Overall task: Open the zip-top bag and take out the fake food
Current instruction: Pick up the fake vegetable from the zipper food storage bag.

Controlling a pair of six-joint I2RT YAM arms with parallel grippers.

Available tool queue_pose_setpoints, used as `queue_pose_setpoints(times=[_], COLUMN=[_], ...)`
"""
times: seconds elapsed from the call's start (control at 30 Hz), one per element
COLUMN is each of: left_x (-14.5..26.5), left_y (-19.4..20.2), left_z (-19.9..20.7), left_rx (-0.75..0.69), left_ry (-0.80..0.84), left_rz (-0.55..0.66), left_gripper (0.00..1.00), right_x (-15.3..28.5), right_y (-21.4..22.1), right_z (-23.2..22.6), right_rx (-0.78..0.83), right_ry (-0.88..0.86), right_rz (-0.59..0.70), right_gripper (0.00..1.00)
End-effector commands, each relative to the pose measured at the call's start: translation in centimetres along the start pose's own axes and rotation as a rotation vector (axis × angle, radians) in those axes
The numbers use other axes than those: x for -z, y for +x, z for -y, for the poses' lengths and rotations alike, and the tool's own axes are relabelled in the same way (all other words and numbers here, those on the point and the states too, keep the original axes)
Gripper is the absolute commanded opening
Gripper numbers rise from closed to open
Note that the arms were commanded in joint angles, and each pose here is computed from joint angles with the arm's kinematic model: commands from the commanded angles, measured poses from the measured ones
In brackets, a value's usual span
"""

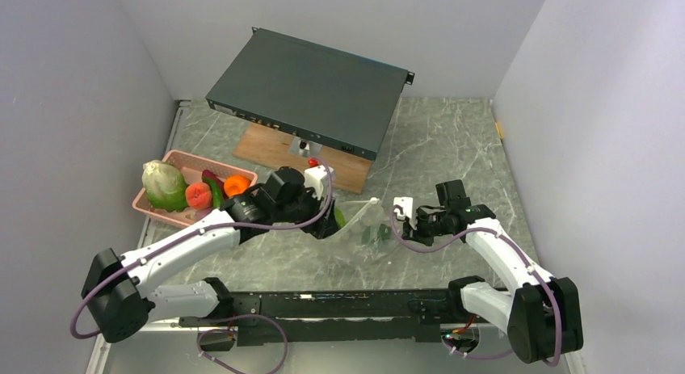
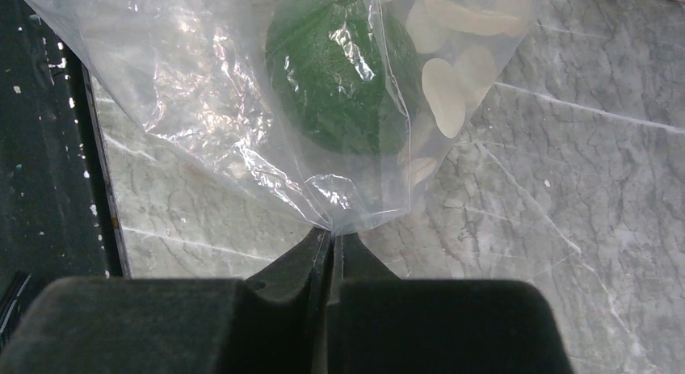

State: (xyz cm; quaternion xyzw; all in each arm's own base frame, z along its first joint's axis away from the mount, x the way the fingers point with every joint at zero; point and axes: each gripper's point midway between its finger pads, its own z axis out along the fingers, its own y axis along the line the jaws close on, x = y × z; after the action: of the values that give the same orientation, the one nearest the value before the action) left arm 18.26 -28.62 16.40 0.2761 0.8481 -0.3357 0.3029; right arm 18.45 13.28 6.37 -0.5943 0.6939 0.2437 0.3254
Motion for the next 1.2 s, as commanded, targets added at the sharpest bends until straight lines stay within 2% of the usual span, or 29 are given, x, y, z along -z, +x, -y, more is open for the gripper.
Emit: queue_pose_setpoints(times=[0.0,0.57,1.17], left_x=[1.7,5.4,12.3], left_y=[-0.8,-1.0,-0.7], left_z=[-0.8,-4.4,-14.3], left_rx=[-0.052,-0.020,0.180], left_ry=[-0.048,-0.203,-0.691], left_rz=[0.049,0.167,0.271], left_gripper=[0.00,0.00,0.00], right_x=[0.0,0.3,0.3], right_y=[-0.7,-0.4,0.0], right_z=[-0.4,-0.3,-0.1], right_rx=[0.027,0.021,0.005], right_ry=[-0.018,-0.016,-0.009], right_rz=[0.045,0.047,0.043], right_gripper=[0.03,0.06,0.06])
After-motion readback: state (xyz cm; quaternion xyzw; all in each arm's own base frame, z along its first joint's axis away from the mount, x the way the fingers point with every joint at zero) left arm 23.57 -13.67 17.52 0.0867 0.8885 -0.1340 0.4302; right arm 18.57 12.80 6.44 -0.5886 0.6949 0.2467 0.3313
